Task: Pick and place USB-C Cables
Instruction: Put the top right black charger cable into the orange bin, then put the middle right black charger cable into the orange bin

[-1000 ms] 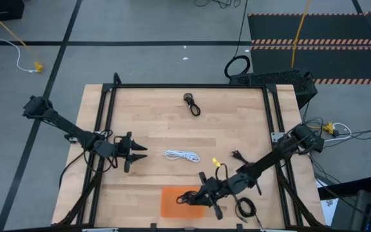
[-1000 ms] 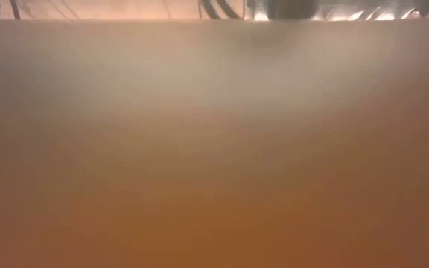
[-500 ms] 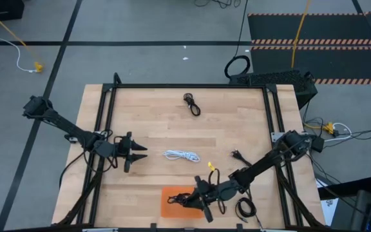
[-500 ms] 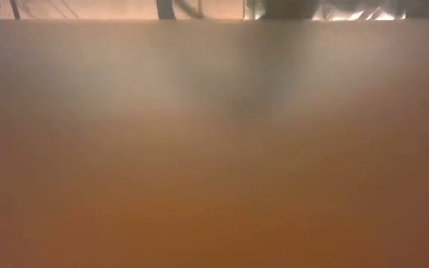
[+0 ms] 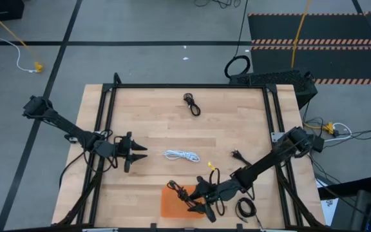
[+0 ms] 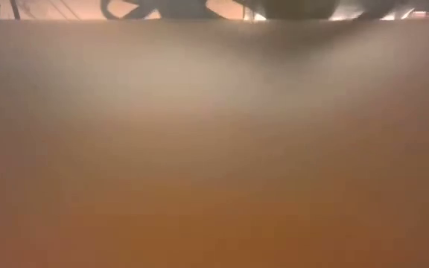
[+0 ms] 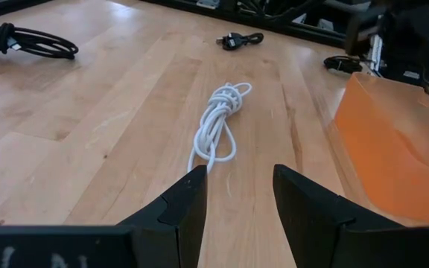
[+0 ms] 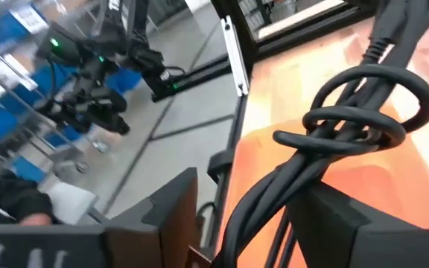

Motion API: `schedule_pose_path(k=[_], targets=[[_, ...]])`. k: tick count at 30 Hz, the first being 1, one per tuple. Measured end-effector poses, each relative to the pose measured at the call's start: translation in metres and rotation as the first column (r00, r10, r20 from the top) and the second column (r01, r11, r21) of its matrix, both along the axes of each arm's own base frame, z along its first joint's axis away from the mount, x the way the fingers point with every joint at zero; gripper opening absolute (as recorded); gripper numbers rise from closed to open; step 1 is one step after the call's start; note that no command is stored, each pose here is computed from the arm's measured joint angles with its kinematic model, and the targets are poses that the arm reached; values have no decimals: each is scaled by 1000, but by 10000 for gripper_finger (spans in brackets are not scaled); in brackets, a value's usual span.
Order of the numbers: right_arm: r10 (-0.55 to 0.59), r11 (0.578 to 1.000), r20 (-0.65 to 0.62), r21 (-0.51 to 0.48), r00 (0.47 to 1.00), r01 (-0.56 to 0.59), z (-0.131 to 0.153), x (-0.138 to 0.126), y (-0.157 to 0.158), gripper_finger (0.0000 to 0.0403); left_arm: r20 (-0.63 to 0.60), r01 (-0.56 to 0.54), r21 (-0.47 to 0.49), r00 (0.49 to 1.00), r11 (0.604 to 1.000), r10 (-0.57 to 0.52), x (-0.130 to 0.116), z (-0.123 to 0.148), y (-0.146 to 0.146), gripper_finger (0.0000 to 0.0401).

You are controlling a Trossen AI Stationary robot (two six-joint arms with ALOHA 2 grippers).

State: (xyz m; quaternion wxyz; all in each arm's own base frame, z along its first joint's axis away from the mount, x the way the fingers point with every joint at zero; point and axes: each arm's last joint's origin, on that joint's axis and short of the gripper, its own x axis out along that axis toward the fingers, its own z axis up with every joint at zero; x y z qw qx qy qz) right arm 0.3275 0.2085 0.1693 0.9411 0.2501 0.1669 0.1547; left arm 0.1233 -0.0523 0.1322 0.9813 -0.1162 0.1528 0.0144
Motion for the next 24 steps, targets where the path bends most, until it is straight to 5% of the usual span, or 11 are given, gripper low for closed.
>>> schedule_pose_path(k=[6,11,19,24], targets=[[31,987,-58,-158,998,-40,6,-8,-5,196,0,0,0,1000,1000,0,0,0,0,157],[156,921,28,-365,987,-135,9,-7,-7,196,0,0,0,1000,1000,0,0,0,0,157],[338,664,131,-735,932,-138,11,-6,-7,196,0,0,0,1000,1000,0,0,0,0,157],[377,593,127,-794,917,-133,10,-6,-8,196,0,0,0,1000,1000,0,0,0,0,157]])
